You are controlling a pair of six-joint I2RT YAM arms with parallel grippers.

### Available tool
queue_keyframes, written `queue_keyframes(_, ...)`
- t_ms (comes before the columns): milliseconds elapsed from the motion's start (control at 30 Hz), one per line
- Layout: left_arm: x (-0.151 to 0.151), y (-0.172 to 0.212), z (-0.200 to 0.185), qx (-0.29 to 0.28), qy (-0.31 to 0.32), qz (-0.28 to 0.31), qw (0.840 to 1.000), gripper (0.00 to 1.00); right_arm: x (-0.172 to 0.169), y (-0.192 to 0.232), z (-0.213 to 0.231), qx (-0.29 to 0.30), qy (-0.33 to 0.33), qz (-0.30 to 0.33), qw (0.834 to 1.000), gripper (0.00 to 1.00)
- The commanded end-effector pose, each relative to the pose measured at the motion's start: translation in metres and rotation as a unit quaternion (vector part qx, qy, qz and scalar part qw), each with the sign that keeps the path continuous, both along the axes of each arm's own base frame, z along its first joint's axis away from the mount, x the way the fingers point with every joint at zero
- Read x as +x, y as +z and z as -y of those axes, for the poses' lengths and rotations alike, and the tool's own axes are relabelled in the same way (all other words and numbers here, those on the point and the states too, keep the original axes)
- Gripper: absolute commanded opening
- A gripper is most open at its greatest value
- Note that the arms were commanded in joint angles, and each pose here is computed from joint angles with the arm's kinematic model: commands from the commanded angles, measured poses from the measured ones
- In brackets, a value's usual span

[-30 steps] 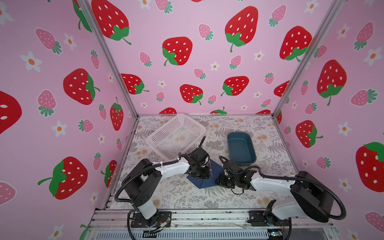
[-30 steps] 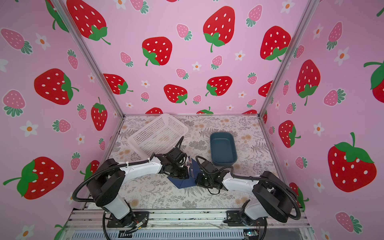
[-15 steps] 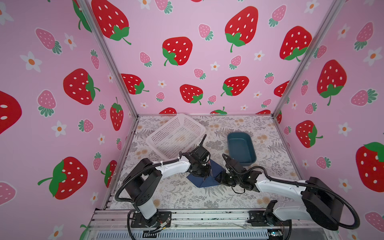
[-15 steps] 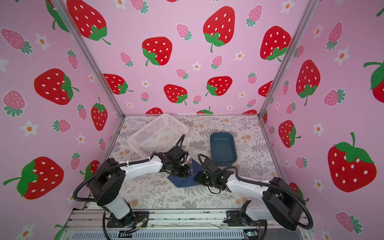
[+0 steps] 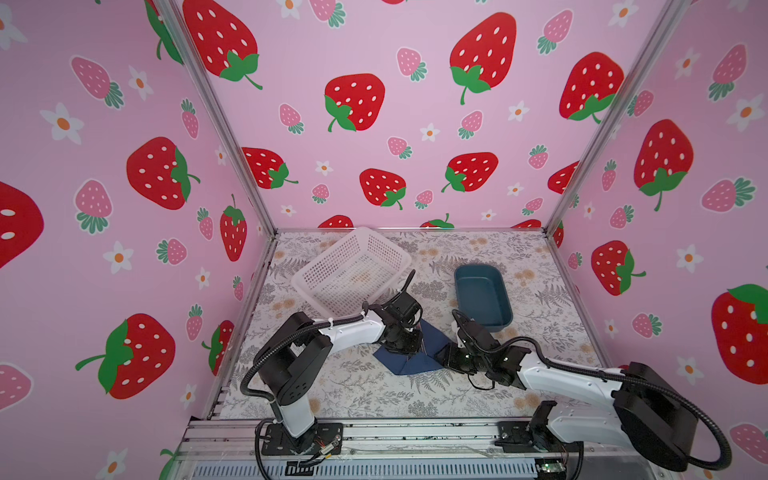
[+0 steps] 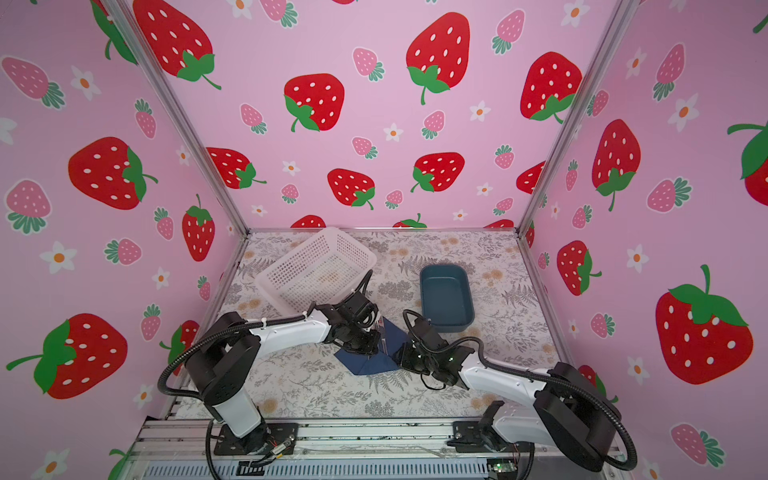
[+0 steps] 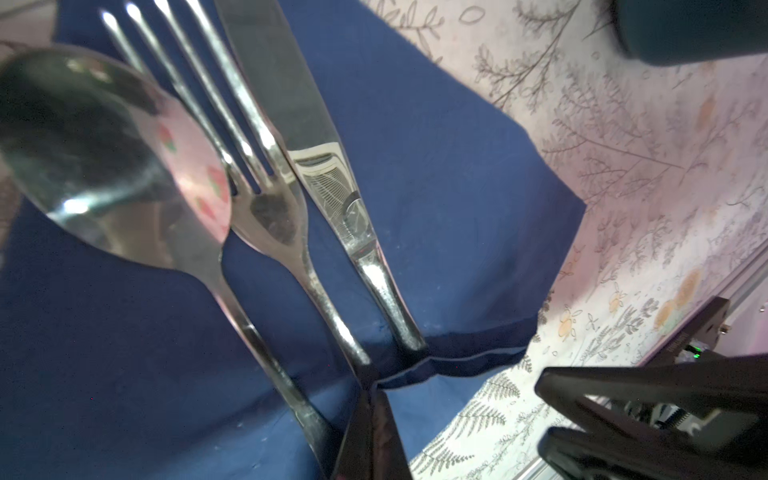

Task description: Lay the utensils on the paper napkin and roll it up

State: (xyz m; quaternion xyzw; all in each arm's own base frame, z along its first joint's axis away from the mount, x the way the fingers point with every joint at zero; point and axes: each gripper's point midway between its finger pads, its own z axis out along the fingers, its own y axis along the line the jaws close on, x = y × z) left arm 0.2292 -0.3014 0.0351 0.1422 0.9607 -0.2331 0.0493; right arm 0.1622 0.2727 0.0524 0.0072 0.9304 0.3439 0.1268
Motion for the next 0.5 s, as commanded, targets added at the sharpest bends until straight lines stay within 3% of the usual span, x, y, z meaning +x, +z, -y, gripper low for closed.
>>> queue_keyframes(0,0.007,0.005,-0.001,0.009,0.008,0.008,1.000,0.00,0.001,0.006,-0.015,0.015,0.029,-0.002,0.999,0.26)
queue_keyframes(467,0.008,0.002,-0.003,0.014,0.017,0.008,1.000,0.00,-0.003,-0.008,-0.016,-0.018,0.052,-0.020,0.998,0.25)
